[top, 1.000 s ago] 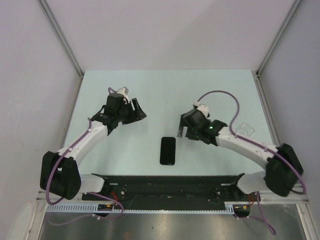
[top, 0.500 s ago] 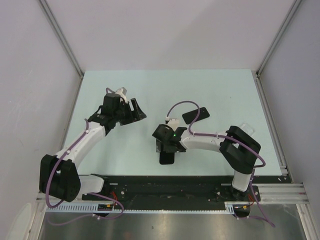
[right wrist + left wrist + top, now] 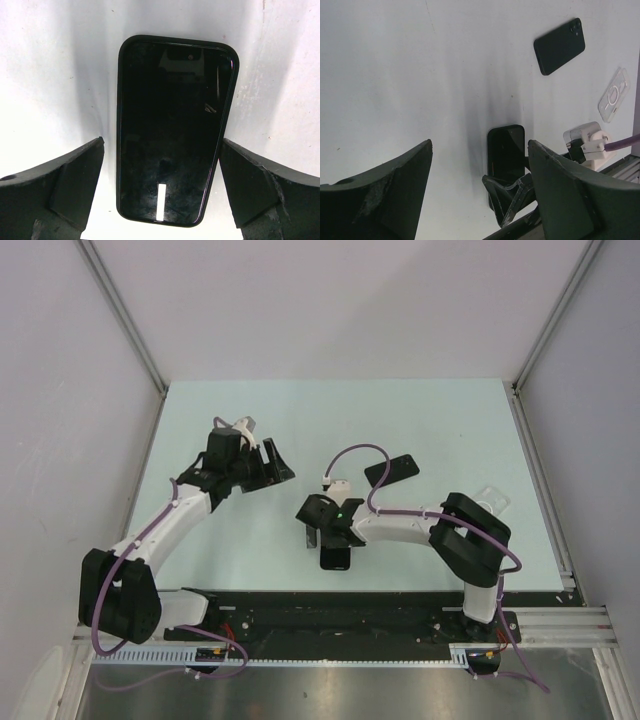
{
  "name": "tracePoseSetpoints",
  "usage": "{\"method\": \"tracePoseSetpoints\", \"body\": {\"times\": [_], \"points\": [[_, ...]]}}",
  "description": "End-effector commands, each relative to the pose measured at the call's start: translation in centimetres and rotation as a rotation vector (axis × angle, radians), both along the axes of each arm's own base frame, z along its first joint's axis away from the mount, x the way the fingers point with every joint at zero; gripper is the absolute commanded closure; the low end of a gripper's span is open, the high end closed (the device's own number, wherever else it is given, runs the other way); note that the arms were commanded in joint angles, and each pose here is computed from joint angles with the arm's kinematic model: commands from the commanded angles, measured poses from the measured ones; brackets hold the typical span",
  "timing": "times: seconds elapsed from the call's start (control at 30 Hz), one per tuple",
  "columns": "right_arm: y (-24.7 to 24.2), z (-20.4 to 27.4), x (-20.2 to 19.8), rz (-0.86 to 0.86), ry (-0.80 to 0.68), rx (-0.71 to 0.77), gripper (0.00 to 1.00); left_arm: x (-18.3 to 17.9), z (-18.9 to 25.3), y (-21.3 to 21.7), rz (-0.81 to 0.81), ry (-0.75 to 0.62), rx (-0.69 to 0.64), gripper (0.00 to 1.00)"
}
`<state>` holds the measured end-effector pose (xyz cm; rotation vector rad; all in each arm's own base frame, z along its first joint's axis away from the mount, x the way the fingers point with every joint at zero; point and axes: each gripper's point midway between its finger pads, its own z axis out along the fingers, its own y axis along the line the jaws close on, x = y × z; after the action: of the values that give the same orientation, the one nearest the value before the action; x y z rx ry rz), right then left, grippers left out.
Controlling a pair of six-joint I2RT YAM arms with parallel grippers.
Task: Take the phone out of the phone case
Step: Pick up the phone at the center of the board.
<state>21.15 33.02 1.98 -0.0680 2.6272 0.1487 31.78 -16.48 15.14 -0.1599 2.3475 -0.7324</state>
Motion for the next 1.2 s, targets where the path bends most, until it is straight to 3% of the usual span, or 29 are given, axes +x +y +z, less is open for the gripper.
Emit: {"method": "tracePoseSetpoints", "body": {"times": [0.0, 0.13, 0.23, 0.27, 0.37, 0.57, 0.93, 1.17], "points": [[0.4, -2.3, -1.2, -0.022, 0.056, -0.023, 0.0, 0.1, 0.8, -0.2, -0.011, -0.033, -0.024, 0.19], [-0.6, -2.9, -1.3, -0.042, 0.058, -0.069, 0.05, -0.2, 0.0, -0.6, -0.02, 0.001, -0.051, 0.18], [-0.4, -2.4, -1.1, -0.032, 0.048, -0.056, 0.2, -0.7, -2.5, -1.1, -0.012, 0.088, -0.093, 0.17], [-0.2, -2.1, -1.0, -0.027, 0.044, -0.045, 0.3, -1.0, -3.6, -1.2, -0.003, 0.127, -0.1, 0.18], [0.8, -0.7, -0.9, 0.008, 0.034, 0.008, 0.42, -2.6, -6.3, -2.9, -0.036, 0.244, -0.206, 0.19], [3.7, 3.4, -0.8, 0.1, 0.007, 0.182, 0.57, -4.3, -7.4, -5.2, -0.105, 0.298, -0.393, 0.18], [6.5, 5.6, -0.6, 0.133, 0.062, 0.38, 0.59, -7.9, -10.2, -5.1, -0.134, 0.399, -0.422, 0.18], [6.9, 5.9, 0.1, 0.118, 0.064, 0.429, 0.59, -9.6, -11.1, -6.4, -0.165, 0.474, -0.461, 0.3]]}}
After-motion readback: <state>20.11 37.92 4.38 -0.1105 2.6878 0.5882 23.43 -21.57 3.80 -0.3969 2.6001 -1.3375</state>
